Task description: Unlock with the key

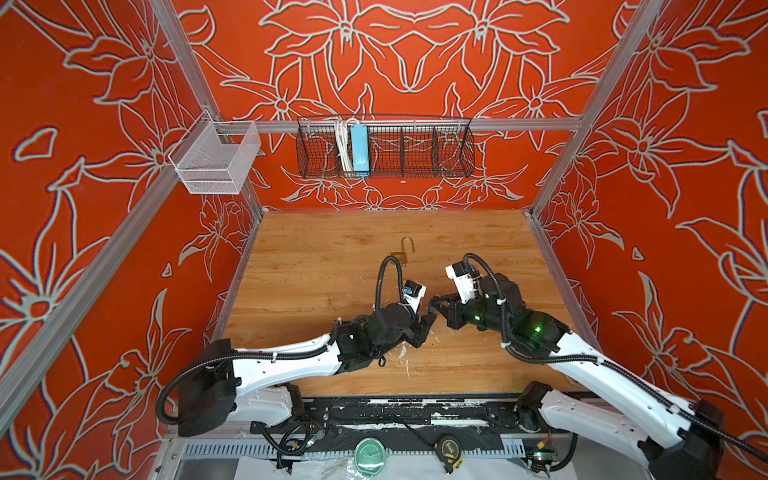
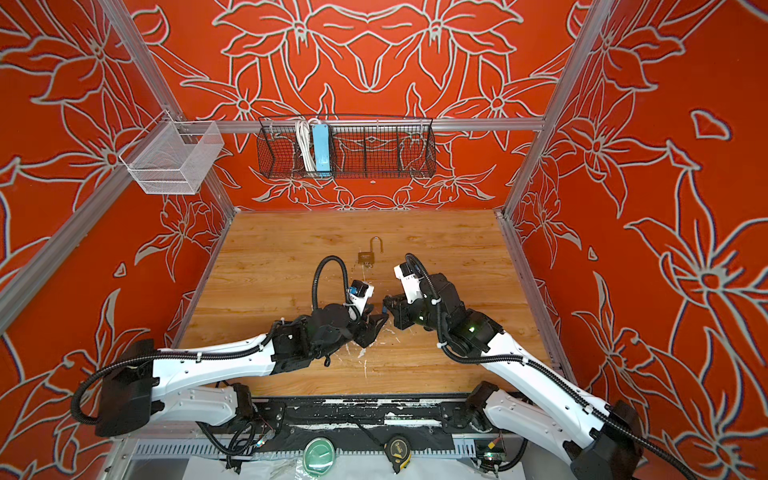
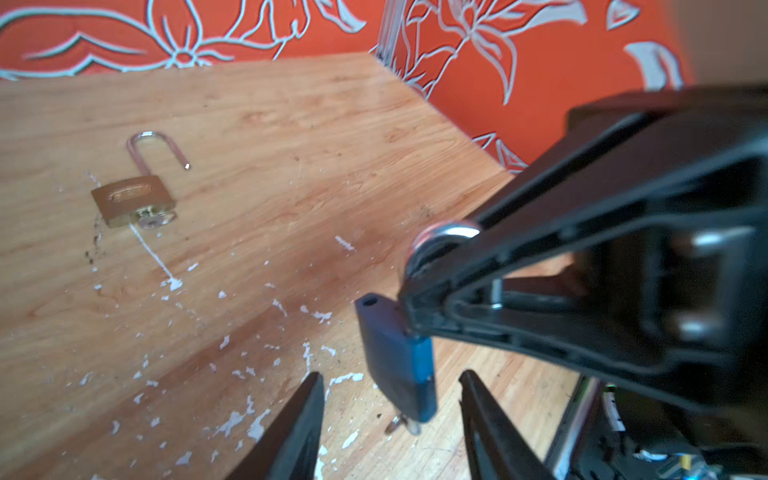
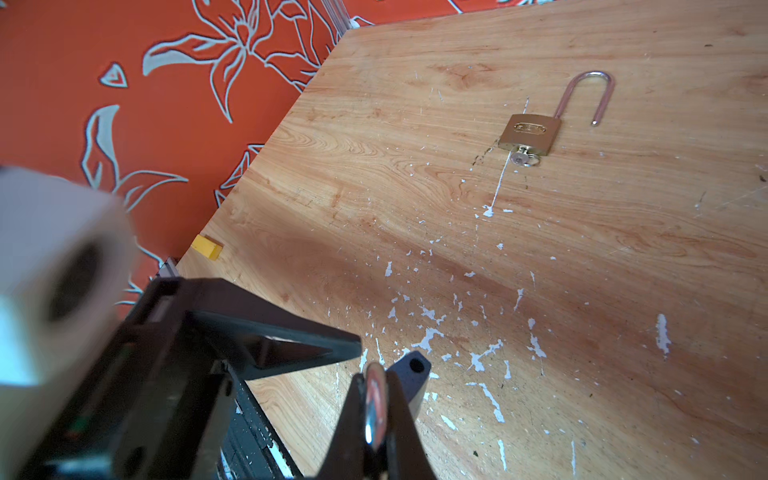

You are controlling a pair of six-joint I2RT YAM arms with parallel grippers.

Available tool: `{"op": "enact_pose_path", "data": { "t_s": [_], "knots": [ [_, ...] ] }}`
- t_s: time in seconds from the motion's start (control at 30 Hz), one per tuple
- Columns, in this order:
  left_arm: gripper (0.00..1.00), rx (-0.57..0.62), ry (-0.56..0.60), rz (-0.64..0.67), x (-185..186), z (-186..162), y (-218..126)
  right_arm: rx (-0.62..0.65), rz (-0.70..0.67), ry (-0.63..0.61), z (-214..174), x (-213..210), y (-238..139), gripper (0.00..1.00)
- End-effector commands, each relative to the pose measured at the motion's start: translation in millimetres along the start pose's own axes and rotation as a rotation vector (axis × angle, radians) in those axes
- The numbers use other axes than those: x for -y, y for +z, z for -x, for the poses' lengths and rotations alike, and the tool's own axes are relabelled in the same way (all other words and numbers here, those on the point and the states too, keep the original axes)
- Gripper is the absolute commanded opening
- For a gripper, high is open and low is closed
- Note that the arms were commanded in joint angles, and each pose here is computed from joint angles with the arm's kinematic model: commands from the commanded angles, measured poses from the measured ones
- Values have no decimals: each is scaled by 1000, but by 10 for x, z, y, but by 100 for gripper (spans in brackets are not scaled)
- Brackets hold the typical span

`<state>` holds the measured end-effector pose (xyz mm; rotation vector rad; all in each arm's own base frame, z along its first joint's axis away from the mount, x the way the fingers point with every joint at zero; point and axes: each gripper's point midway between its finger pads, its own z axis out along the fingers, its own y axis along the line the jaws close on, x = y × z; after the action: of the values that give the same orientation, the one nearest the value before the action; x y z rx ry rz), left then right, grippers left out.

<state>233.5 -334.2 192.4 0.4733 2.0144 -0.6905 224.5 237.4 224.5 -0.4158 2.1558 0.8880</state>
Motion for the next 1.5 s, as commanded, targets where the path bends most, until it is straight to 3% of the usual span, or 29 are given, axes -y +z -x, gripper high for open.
{"op": "enact_pose_path", "data": {
  "t_s": [0.0,0.33,0.47,0.73,0.9,1.0,1.07,1.23,1.47],
  "knots": [
    [53,18,-58,67,-106,52,31,66,10,10,215,-77,-58,0],
    [48,66,-68,127,-139,92,178,59,13,43,188,-60,7,0],
    [37,81,-9,187,-124,105,224,55,-14,70,176,-6,36,0],
    [2,83,78,328,-227,54,267,30,-103,140,73,198,149,0],
    [0,70,102,392,-355,-21,245,31,-198,166,1,392,146,0],
    [0,17,160,481,-508,-78,231,28,-228,173,-13,449,141,0],
    [0,-46,204,539,-643,-147,245,32,-226,174,-4,445,150,18],
    [0,-217,318,718,-1088,-296,226,11,-224,184,-62,509,265,32],
    [0,-426,445,992,-1680,-351,112,-6,-251,214,-253,722,279,38]
  ]
}}
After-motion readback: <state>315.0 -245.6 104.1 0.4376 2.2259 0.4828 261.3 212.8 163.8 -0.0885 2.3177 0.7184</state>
